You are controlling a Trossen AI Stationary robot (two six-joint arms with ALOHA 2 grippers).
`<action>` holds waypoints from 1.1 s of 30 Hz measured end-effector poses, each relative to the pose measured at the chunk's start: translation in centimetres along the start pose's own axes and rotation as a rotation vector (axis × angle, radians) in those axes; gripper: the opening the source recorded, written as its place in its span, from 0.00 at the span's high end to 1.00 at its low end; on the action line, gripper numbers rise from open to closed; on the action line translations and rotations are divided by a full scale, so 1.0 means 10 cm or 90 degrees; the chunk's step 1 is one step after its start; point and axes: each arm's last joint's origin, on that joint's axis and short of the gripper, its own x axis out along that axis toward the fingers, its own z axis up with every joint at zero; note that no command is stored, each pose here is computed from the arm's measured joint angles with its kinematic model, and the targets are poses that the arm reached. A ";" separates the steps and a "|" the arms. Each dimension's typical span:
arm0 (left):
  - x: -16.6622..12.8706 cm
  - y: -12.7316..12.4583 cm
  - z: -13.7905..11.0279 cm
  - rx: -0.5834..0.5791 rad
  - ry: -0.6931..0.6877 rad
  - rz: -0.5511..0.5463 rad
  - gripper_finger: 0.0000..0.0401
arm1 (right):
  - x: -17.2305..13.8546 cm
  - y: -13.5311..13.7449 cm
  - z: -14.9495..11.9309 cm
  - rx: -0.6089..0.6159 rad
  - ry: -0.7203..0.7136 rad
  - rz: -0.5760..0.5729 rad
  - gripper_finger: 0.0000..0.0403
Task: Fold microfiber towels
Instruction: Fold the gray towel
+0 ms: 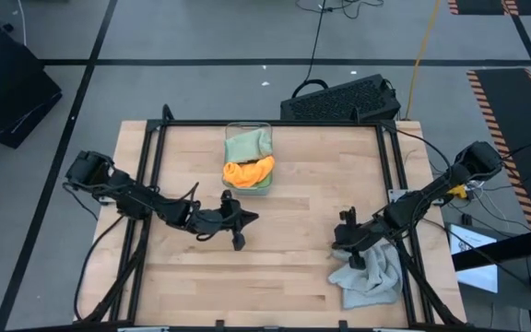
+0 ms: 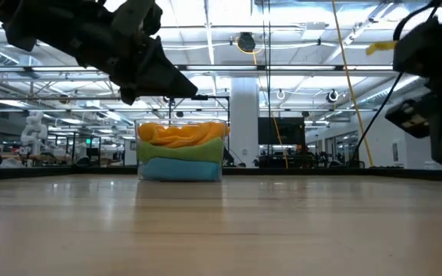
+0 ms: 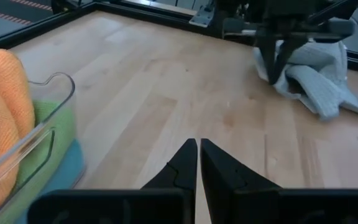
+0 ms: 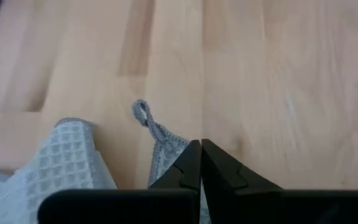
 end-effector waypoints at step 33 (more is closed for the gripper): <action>-0.12 -0.19 0.39 0.030 -0.242 -0.090 0.35 | -0.36 0.05 1.21 -0.164 -0.480 -0.217 1.00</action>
